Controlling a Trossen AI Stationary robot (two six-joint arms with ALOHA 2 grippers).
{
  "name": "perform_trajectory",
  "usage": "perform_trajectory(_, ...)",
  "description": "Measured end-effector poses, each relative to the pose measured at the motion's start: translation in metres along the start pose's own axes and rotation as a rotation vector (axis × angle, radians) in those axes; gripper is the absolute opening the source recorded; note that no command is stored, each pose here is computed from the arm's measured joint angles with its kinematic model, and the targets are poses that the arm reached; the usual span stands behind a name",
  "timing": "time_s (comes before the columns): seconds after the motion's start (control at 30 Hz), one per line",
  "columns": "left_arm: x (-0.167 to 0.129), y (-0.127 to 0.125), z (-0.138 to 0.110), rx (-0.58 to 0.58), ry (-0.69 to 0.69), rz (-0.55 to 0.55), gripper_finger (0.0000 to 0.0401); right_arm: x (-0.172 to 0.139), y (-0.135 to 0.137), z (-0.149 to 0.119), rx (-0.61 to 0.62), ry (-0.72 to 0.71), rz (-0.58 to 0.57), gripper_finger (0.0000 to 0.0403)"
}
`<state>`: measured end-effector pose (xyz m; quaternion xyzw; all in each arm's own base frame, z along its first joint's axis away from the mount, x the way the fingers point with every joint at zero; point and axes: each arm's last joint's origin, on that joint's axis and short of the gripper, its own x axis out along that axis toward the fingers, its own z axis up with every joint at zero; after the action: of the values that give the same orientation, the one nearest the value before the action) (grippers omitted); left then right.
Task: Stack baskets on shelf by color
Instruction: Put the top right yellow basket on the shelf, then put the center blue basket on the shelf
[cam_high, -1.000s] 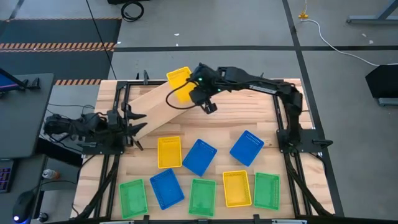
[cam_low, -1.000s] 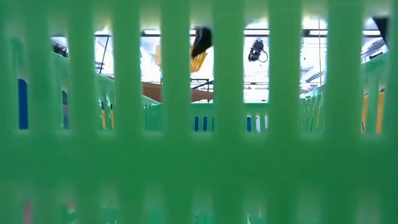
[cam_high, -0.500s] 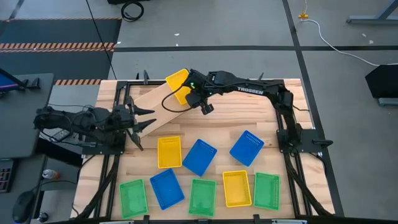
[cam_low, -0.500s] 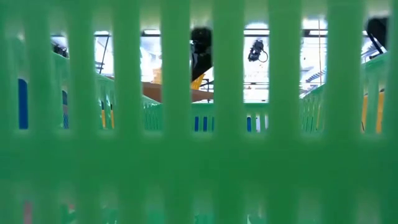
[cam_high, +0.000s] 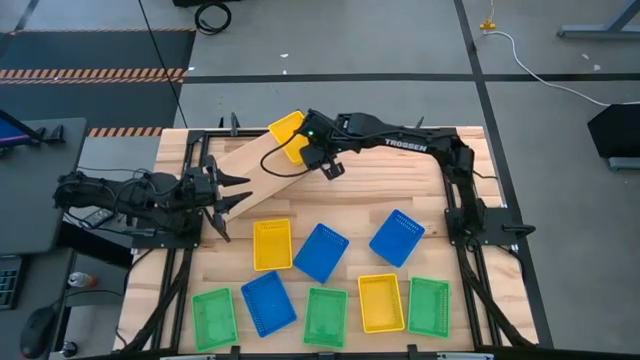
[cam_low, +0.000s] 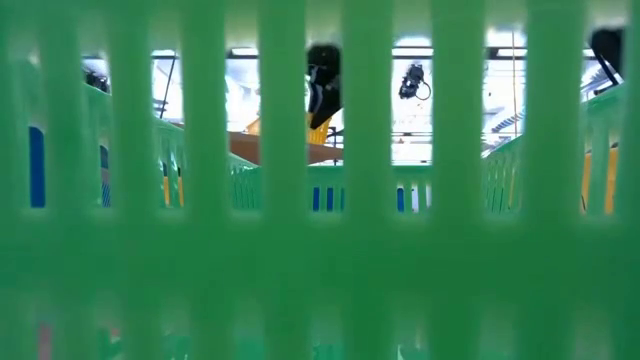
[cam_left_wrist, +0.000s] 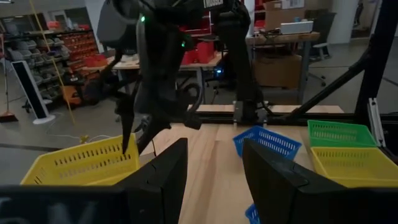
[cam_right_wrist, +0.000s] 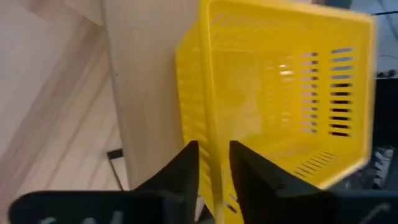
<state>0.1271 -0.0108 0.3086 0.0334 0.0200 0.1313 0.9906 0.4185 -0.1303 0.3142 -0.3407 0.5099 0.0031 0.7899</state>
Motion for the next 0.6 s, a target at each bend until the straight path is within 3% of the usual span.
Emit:
perform_trajectory(0.23,0.000,0.000,0.000,-0.017,0.004,0.000,0.0160,-0.022,0.007,0.009,0.024,-0.039,-0.008,0.0153)
perform_trajectory(0.33,0.001,-0.001,-0.002,-0.026,0.015,-0.001,0.0160,-0.037,0.018,0.019,0.102,-0.066,0.008,0.0161)
perform_trajectory(0.47,0.003,-0.001,-0.003,-0.037,0.025,-0.001,0.0160,-0.054,0.046,0.036,0.259,-0.081,0.136,0.0161)
perform_trajectory(0.6,0.005,-0.003,-0.004,-0.055,0.036,-0.014,0.0160,-0.054,0.083,0.049,0.384,0.017,0.240,0.0158)
